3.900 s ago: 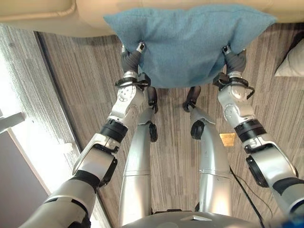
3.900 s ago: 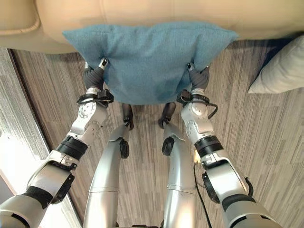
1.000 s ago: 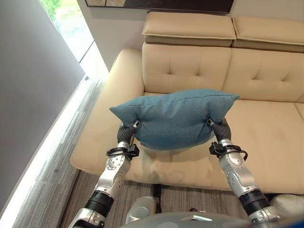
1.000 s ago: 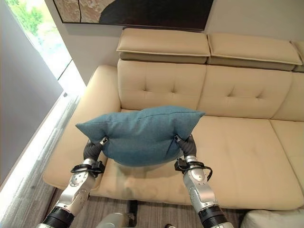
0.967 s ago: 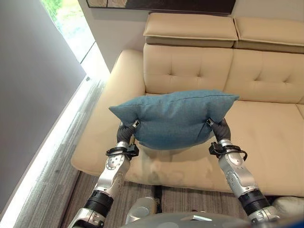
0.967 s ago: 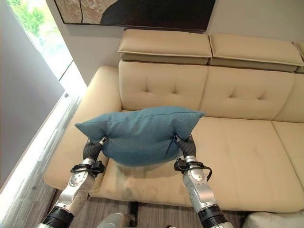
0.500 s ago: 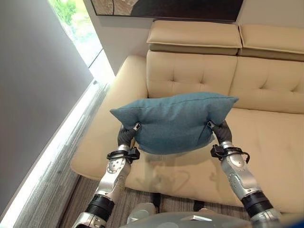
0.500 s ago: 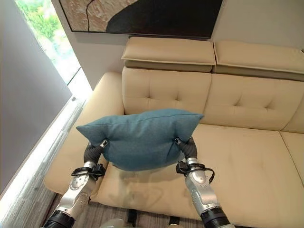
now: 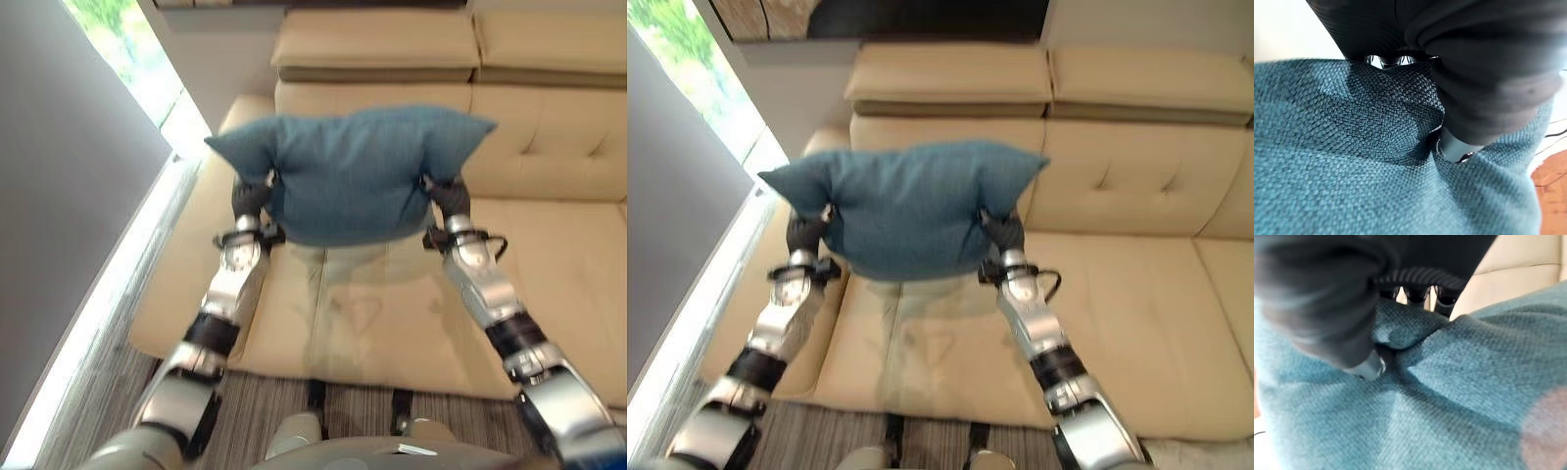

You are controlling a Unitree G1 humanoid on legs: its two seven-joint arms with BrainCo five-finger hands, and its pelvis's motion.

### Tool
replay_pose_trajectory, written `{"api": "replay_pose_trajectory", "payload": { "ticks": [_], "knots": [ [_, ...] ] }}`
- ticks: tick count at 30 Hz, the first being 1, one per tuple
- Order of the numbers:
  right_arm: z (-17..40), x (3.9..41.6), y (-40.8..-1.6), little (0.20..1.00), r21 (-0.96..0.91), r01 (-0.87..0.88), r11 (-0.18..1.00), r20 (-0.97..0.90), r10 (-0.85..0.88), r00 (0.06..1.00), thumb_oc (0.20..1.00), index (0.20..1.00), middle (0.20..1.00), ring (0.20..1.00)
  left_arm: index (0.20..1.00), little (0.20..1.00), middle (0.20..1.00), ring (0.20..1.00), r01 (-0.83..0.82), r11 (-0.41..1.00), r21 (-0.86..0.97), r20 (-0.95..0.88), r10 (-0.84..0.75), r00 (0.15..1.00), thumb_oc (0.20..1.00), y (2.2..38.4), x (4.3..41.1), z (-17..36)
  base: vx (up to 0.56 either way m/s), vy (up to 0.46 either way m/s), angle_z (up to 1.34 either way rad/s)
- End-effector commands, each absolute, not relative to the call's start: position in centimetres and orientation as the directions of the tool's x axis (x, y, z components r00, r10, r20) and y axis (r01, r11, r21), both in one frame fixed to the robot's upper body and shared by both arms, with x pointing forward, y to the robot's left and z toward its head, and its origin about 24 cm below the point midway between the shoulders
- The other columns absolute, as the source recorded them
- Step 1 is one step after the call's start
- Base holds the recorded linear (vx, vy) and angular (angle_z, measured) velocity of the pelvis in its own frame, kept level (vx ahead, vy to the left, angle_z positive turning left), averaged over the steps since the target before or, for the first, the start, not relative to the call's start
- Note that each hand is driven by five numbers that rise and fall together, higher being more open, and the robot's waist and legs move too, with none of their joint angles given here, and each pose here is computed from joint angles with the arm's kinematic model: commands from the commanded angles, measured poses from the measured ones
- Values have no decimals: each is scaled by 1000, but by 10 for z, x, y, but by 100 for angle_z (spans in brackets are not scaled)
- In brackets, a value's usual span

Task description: Pick up all the scattered cushions and arrange them neatly on the sofa.

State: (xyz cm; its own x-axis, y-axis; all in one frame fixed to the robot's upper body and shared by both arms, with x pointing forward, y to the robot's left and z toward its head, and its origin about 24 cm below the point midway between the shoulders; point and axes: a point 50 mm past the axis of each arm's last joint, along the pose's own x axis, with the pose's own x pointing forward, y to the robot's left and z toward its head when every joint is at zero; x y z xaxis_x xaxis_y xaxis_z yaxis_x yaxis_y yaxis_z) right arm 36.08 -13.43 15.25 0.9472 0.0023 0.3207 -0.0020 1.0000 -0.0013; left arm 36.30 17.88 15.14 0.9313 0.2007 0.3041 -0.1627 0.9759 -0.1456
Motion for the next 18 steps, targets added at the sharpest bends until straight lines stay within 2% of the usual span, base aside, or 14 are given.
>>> {"api": "replay_pose_trajectory", "payload": {
  "ticks": [1,5,8,9,18],
  "knots": [
    [224,348,-86,200,-44,-148,988,620,143,771,200,200,200,200,200,200,200,200,-10,998,-67,565,46,824,200,146,366,216,-128,91,-1],
    [265,355,-84,200,-70,-80,994,704,106,703,200,200,200,200,200,200,200,200,-64,997,-36,641,72,764,200,155,378,262,-57,69,-11],
    [278,357,-84,200,-71,-57,996,726,90,682,200,200,200,200,200,200,200,200,-77,997,-30,646,79,759,200,156,383,273,-22,72,-12],
    [297,358,-86,200,-66,-15,998,757,60,651,200,200,200,200,200,200,200,200,-99,995,-32,659,95,746,200,159,387,291,-5,70,-7],
    [319,368,-102,200,-117,130,985,777,9,630,200,200,200,200,200,200,200,200,-125,991,56,688,52,724,200,155,391,321,-5,25,-4]
  ]
}}
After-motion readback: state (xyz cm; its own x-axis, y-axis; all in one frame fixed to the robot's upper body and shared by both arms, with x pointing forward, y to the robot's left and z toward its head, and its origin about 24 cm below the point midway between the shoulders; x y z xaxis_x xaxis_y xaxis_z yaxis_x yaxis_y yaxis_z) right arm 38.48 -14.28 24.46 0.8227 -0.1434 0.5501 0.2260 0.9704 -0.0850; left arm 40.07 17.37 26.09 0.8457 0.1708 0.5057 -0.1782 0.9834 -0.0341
